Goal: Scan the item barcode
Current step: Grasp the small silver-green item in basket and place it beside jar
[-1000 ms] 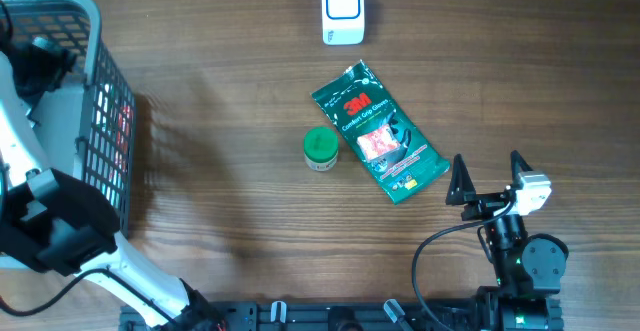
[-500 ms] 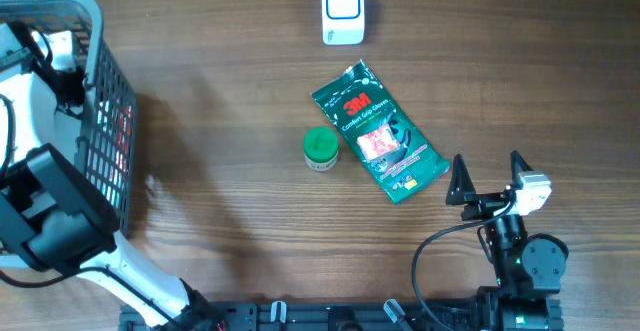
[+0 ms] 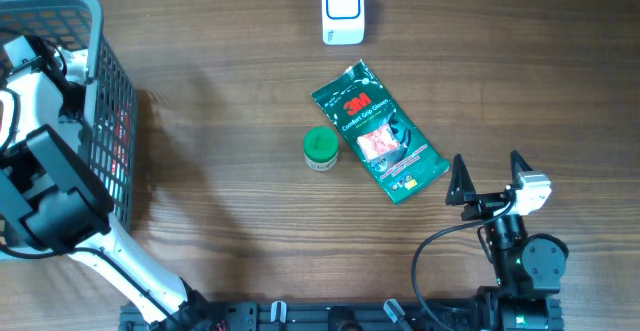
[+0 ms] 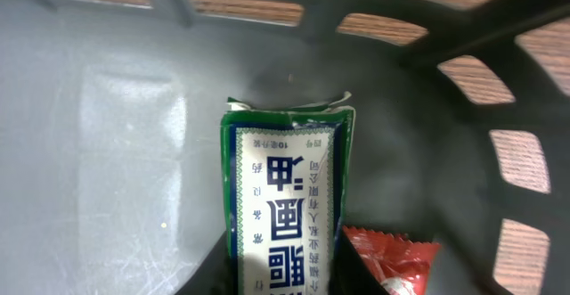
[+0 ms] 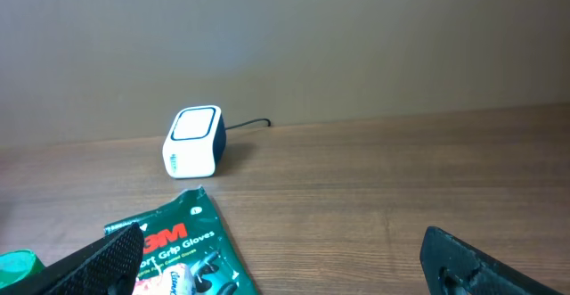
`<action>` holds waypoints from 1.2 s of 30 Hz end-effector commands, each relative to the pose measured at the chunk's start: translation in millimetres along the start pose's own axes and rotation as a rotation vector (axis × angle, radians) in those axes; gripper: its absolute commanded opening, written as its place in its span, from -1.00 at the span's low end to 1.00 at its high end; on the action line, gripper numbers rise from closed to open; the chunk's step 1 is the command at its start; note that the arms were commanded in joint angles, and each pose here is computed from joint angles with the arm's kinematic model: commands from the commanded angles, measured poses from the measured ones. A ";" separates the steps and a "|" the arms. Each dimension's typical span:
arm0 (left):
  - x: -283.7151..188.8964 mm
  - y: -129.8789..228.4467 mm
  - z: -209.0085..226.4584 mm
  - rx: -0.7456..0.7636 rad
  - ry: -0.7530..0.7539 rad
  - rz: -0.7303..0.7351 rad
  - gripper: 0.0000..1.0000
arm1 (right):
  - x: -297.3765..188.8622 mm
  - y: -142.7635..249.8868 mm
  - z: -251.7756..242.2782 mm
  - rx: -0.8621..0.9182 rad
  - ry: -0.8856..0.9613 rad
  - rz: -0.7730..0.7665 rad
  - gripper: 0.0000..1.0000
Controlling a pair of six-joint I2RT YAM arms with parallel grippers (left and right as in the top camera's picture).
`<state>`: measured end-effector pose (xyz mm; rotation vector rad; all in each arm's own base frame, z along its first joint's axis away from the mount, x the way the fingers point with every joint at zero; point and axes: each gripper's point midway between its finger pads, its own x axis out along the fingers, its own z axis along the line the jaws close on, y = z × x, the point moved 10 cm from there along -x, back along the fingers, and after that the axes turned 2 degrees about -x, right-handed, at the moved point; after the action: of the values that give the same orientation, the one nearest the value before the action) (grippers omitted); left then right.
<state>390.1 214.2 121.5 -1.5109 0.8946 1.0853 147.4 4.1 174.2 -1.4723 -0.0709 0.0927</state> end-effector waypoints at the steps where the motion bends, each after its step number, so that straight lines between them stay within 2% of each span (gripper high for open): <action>1: 29.7 23.8 -5.2 -0.015 0.039 0.128 -0.90 | 0.0 -0.2 -0.1 0.006 0.004 -0.004 0.99; 5: -7.5 8.2 -1.0 -0.005 -0.056 0.080 -0.92 | 0.0 -0.2 -0.1 0.006 0.004 -0.004 0.99; 7: -62.4 -13.0 2.5 -0.074 -0.174 -0.041 -0.92 | 0.0 -0.2 -0.1 0.006 0.004 -0.004 1.00; 10: -132.4 -21.8 -7.8 -0.144 -0.192 -0.182 -0.92 | 0.0 -0.2 -0.1 0.006 0.004 -0.004 1.00; 12: -180.9 -13.1 -27.1 -0.161 -0.107 -0.268 -0.91 | 0.0 -0.2 -0.1 0.006 0.004 -0.004 0.99; 14: -237.2 7.8 -56.1 -0.140 0.054 -0.357 -0.90 | 0.0 -0.2 -0.1 0.006 0.004 -0.004 1.00; 16: -273.6 28.2 -81.9 -0.101 0.209 -0.407 -0.88 | 0.0 -0.2 -0.1 0.006 0.004 -0.004 0.99; 18: -300.4 55.9 -112.0 -0.061 0.336 -0.390 -0.92 | 0.0 -0.2 -0.1 0.006 0.004 -0.004 0.99; 22: -310.2 92.4 -177.5 0.088 0.485 -0.220 -0.92 | 0.0 -0.2 -0.1 0.006 0.004 -0.004 0.99; 25: -299.0 104.4 -237.9 0.307 0.589 -0.126 -0.92 | 0.0 -0.2 -0.1 0.006 0.004 -0.004 0.99; 26: -290.6 110.9 -264.3 0.408 0.628 -0.102 -0.92 | 0.0 -0.2 -0.1 0.006 0.004 -0.004 0.99; 28: -268.7 123.8 -299.0 0.517 0.632 -0.062 -0.91 | 0.0 -0.2 -0.1 0.006 0.004 -0.004 0.99; 33: -203.7 168.4 -361.0 0.660 0.702 0.064 -0.91 | 0.0 -0.2 -0.1 0.006 0.004 -0.004 1.00; 36: -164.9 194.6 -392.7 0.729 0.741 0.098 -0.82 | 0.0 -0.2 -0.1 0.006 0.004 -0.004 1.00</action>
<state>240.0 -179.2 283.5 -1.2723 1.5763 0.1360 147.4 4.1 174.1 -1.4722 -0.0703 0.0932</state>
